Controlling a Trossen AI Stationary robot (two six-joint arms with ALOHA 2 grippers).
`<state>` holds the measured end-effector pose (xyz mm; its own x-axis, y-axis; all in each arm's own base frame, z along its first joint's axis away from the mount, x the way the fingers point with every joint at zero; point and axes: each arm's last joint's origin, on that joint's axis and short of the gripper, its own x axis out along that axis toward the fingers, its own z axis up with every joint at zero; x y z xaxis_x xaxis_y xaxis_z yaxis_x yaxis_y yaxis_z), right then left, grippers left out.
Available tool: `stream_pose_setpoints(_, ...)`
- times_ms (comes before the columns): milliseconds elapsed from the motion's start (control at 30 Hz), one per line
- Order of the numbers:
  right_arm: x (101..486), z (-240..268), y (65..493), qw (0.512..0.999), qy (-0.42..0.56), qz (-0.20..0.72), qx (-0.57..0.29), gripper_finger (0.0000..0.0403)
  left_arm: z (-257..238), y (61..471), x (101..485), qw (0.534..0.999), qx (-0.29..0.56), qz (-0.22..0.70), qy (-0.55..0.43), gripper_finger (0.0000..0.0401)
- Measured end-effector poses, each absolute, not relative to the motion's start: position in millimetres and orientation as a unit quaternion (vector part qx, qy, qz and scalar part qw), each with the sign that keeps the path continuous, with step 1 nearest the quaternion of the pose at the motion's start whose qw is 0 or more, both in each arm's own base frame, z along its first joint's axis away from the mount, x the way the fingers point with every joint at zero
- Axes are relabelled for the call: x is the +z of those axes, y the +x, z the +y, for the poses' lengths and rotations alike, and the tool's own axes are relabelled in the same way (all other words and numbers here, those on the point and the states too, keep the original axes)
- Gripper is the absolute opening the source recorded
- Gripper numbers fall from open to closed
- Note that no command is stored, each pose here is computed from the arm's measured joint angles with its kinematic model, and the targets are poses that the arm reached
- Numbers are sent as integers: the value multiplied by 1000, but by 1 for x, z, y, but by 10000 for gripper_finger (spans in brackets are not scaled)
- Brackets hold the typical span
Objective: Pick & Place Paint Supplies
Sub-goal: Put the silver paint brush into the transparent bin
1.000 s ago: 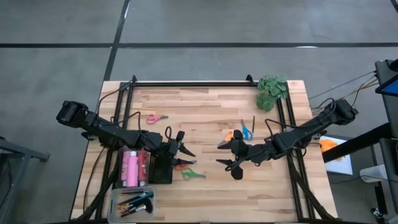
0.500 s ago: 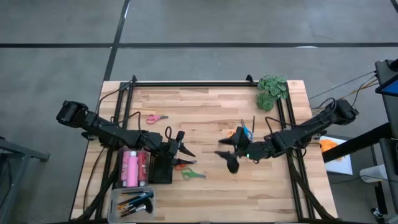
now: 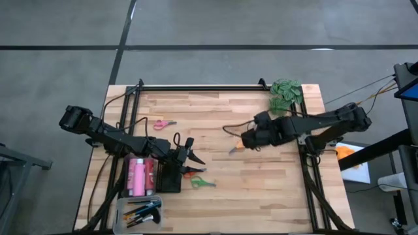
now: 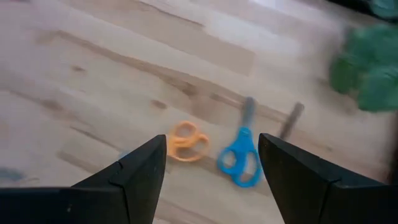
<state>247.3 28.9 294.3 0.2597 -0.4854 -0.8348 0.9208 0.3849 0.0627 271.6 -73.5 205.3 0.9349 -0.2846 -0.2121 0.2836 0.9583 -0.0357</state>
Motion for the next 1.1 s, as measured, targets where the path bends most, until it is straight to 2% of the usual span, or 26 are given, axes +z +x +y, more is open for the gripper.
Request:
stream_pose_setpoints(200, 287, 2, 249, 691, 328, 409, -497, 253, -73, 272, 205, 984, -144, 109, -4, 142)
stream_pose_setpoints(633, 232, -38, 225, 589, 344, 462, -567, 253, -73, 272, 205, 983, -144, 110, -4, 143)
stream_pose_setpoints(1100, 174, -65, 209, 572, 400, 466, -543, 253, -73, 272, 205, 983, -144, 111, -4, 143)
